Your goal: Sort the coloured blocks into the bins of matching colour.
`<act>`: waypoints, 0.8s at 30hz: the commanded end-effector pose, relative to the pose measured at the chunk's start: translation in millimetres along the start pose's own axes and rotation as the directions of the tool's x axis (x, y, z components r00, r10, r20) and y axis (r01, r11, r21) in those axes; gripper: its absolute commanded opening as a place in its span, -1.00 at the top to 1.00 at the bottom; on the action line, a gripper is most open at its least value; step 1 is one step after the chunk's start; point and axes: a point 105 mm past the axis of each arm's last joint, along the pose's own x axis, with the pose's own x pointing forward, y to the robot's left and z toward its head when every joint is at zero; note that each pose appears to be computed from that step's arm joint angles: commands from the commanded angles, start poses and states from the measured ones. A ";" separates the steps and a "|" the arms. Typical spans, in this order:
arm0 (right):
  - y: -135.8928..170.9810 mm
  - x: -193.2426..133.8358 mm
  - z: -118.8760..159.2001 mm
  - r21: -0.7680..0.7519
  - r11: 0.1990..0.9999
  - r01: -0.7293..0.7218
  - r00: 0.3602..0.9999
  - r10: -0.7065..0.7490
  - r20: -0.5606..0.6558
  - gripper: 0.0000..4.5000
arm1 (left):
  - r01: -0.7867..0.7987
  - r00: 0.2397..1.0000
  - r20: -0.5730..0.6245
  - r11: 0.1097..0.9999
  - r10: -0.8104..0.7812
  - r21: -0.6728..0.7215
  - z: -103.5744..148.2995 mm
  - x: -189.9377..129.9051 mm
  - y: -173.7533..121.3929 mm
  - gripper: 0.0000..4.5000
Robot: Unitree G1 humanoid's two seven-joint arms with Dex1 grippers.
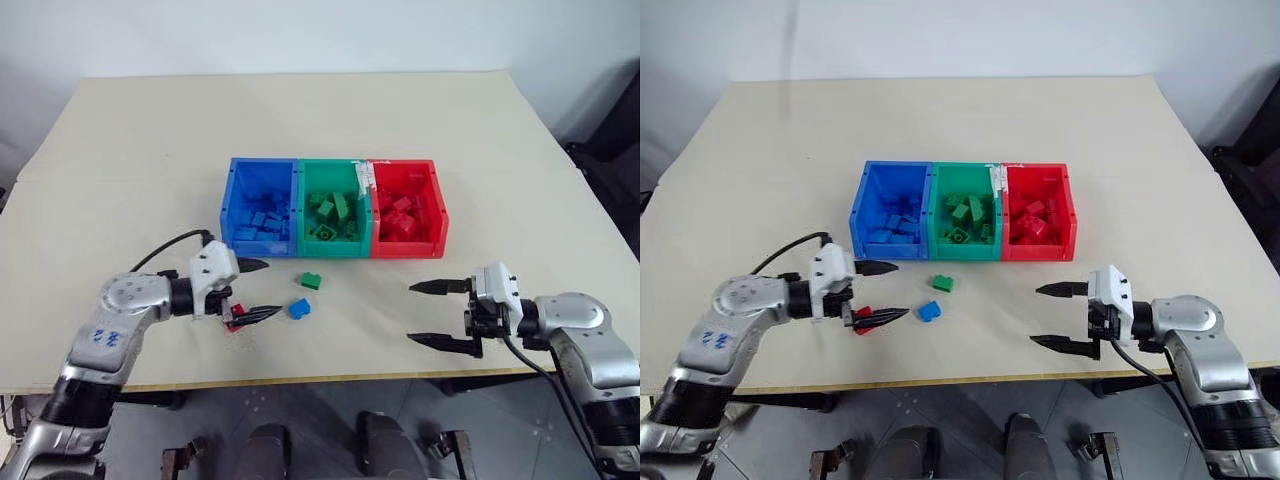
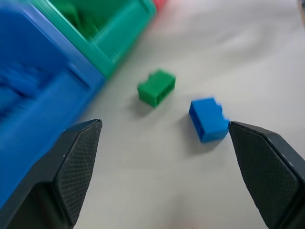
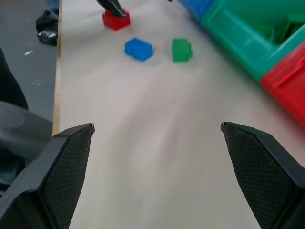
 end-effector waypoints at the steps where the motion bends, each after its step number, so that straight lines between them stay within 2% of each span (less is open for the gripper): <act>1: 2.9 -3.1 16.6 -0.044 0.998 0.035 0.998 -0.033 0.046 -0.98 | 0.044 0.999 -0.031 0.999 -0.044 0.013 4.3 26.6 7.9 -1.00; 6: 7.2 -6.3 17.5 -0.041 0.996 0.074 0.996 -0.071 0.056 -0.98 | 0.047 0.998 -0.032 0.999 -0.047 -0.018 5.4 46.6 16.0 -1.00; 11: 12.0 -9.3 14.9 -0.033 0.994 0.101 0.993 -0.099 0.067 -0.98 | 0.098 0.995 -0.005 0.995 -0.099 -0.020 13.2 62.2 11.3 -1.00; 14: 13.7 -10.2 12.5 -0.034 0.993 0.116 0.991 -0.114 0.068 -1.00 | 0.109 0.994 -0.002 0.994 -0.109 -0.004 15.0 69.2 10.0 -0.73; 23: 17.0 -6.5 13.7 -0.032 0.992 0.125 0.990 -0.123 0.071 -1.00 | 0.158 0.987 -0.013 0.987 -0.158 0.016 13.9 82.8 2.7 0.56; 24: 17.2 -6.2 13.9 -0.032 0.992 0.126 0.990 -0.123 0.070 -1.00 | 0.160 0.987 -0.014 0.987 -0.160 0.022 13.9 83.0 2.2 0.63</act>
